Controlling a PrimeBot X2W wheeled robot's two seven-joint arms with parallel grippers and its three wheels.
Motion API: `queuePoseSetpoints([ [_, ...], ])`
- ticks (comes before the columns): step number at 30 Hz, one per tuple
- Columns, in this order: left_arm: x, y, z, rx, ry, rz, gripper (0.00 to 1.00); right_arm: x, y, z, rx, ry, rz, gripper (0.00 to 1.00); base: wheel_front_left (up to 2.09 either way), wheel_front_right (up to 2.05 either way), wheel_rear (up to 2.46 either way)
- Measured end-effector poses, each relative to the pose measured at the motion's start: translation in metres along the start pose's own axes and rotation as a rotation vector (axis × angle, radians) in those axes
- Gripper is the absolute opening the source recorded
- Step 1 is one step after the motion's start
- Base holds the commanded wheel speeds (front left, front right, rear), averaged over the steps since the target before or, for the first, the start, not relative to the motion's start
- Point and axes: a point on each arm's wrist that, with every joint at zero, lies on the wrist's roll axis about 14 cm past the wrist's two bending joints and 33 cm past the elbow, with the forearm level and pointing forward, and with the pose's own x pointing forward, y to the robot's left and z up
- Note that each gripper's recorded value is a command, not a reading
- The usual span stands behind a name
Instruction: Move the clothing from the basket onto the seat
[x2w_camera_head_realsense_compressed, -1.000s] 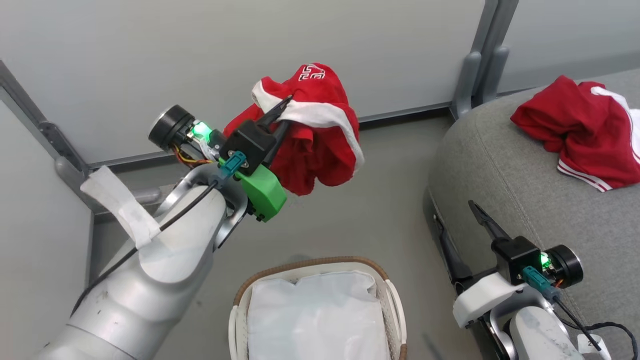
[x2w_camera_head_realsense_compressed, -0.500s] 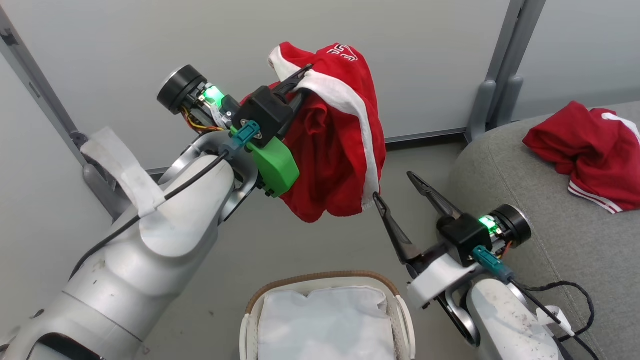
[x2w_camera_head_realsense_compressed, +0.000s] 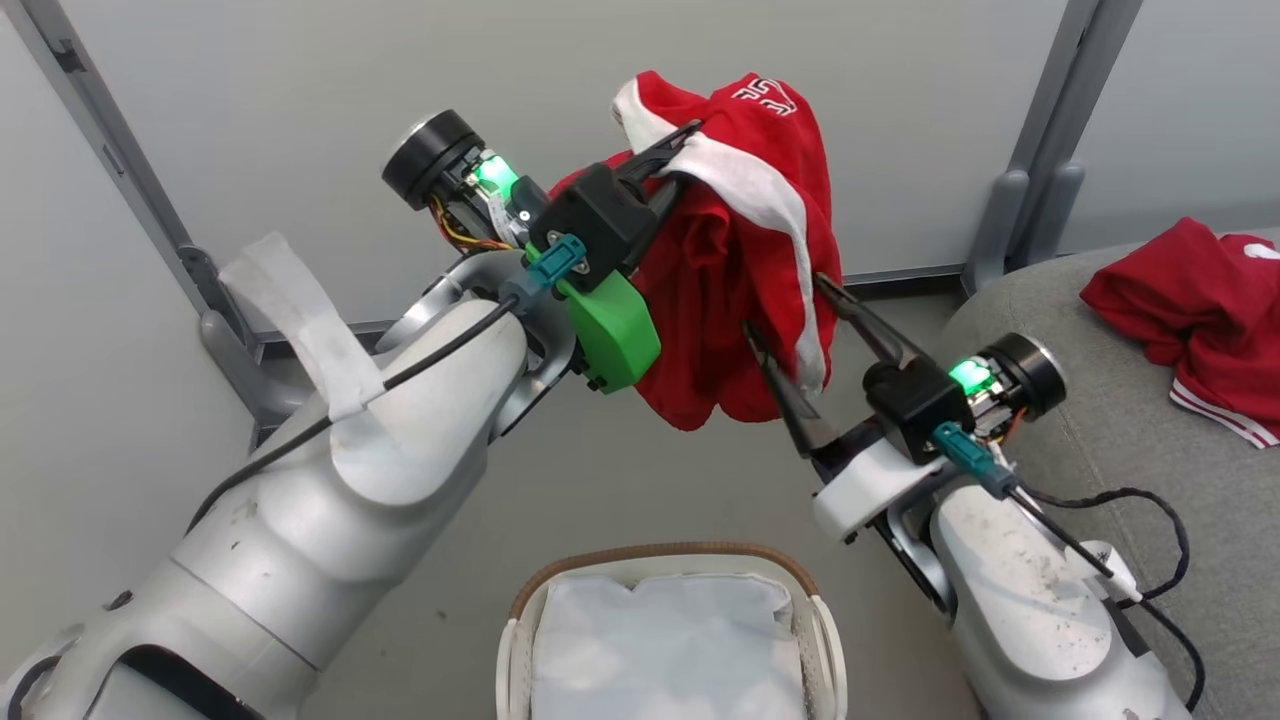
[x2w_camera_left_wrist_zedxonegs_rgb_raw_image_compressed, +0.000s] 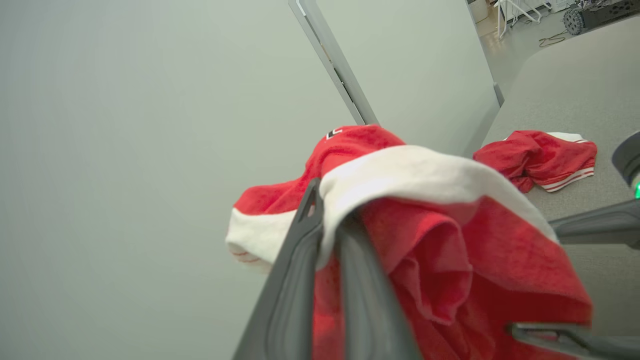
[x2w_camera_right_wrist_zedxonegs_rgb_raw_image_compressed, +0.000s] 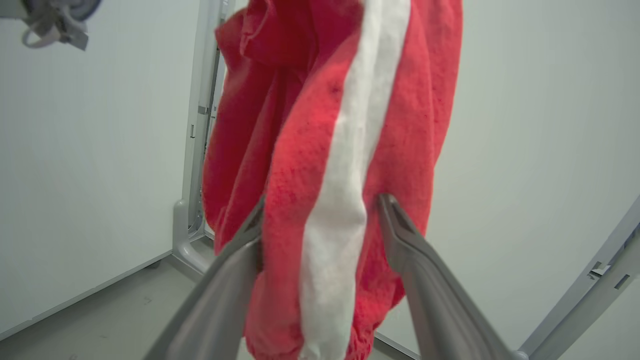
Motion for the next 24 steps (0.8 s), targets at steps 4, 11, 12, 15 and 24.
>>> queuePoseSetpoints([
  [4, 0.0, -0.007, 0.006, -0.005, -0.018, -0.017, 0.0, 0.004, -0.015, 0.0, -0.007, 0.002, -0.038, 1.0, 0.0, 0.0, 0.0],
  [11, -0.004, -0.01, 0.012, -0.015, -0.041, -0.02, 0.0, 0.008, -0.013, -0.007, 0.003, 0.025, -0.031, 0.04, 0.0, 0.0, 0.0],
  [12, -0.005, -0.01, 0.011, -0.024, -0.041, -0.018, 0.0, 0.008, -0.013, -0.007, 0.003, 0.023, -0.03, 0.0, 0.0, 0.0, 0.0],
  [15, -0.009, -0.011, 0.005, -0.062, -0.034, -0.003, 0.0, 0.007, -0.013, -0.006, 0.009, 0.022, -0.031, 0.0, 0.0, 0.0, 0.0],
  [24, -0.022, -0.013, -0.019, -0.137, 0.002, 0.039, 0.0, 0.004, -0.013, -0.004, 0.011, 0.019, -0.035, 0.0, 0.0, 0.0, 0.0],
])
